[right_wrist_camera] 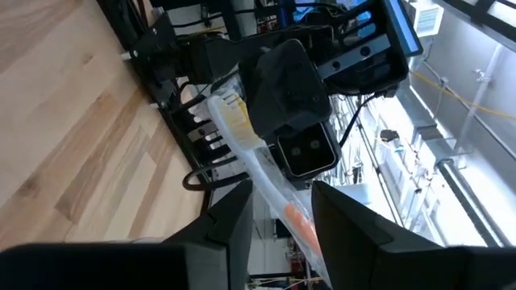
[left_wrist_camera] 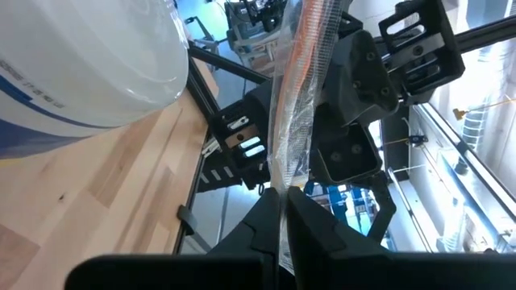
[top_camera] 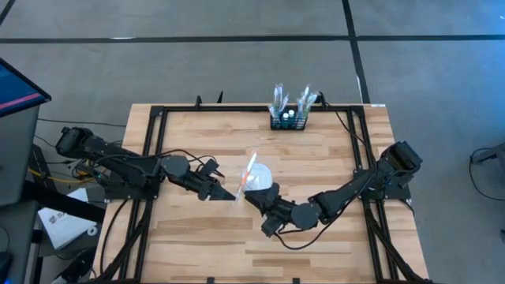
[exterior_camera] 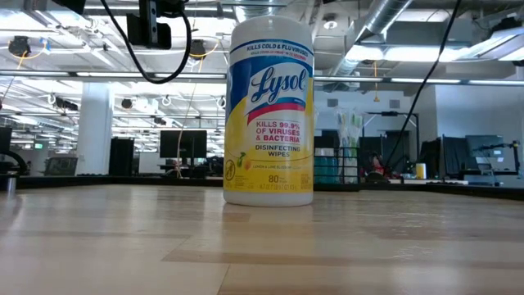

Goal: Pick & Place toothbrushing station
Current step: Put the orange toothbrush into the black mesh organizer

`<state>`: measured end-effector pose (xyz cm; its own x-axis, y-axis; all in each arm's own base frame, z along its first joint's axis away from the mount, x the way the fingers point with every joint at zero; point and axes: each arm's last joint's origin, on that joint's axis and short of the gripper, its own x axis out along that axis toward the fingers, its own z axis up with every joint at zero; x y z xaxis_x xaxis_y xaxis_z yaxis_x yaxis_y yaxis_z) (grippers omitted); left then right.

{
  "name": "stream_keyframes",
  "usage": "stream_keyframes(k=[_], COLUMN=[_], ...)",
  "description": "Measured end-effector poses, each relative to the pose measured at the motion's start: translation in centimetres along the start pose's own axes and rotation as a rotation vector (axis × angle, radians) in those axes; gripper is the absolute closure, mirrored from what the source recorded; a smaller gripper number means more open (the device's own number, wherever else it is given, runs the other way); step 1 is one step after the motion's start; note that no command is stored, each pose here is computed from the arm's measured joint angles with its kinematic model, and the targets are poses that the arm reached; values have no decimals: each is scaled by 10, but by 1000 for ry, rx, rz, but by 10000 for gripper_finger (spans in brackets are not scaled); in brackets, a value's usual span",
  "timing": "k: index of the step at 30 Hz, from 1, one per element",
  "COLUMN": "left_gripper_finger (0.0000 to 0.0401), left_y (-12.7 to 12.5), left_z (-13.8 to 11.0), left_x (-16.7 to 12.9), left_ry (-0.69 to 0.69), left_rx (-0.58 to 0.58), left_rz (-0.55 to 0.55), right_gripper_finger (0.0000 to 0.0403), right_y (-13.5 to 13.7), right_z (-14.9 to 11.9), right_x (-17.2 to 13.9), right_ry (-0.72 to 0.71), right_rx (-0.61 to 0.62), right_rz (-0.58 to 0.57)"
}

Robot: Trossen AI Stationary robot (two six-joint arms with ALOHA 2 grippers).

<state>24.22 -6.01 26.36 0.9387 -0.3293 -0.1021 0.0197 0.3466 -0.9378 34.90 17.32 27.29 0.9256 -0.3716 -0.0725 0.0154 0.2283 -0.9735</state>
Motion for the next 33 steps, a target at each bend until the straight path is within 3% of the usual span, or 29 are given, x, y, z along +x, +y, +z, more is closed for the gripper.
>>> stream_keyframes(k=[33], left_gripper_finger=[395], left_y=[-1], left_z=[0], left_x=[0], left_ry=[-3], left_rx=[-12], left_rz=[-9], right_gripper_finger=[285], right_y=[1], right_z=[-7], right_x=[20], right_ry=[-34], right_rx=[-104], right_rz=[14])
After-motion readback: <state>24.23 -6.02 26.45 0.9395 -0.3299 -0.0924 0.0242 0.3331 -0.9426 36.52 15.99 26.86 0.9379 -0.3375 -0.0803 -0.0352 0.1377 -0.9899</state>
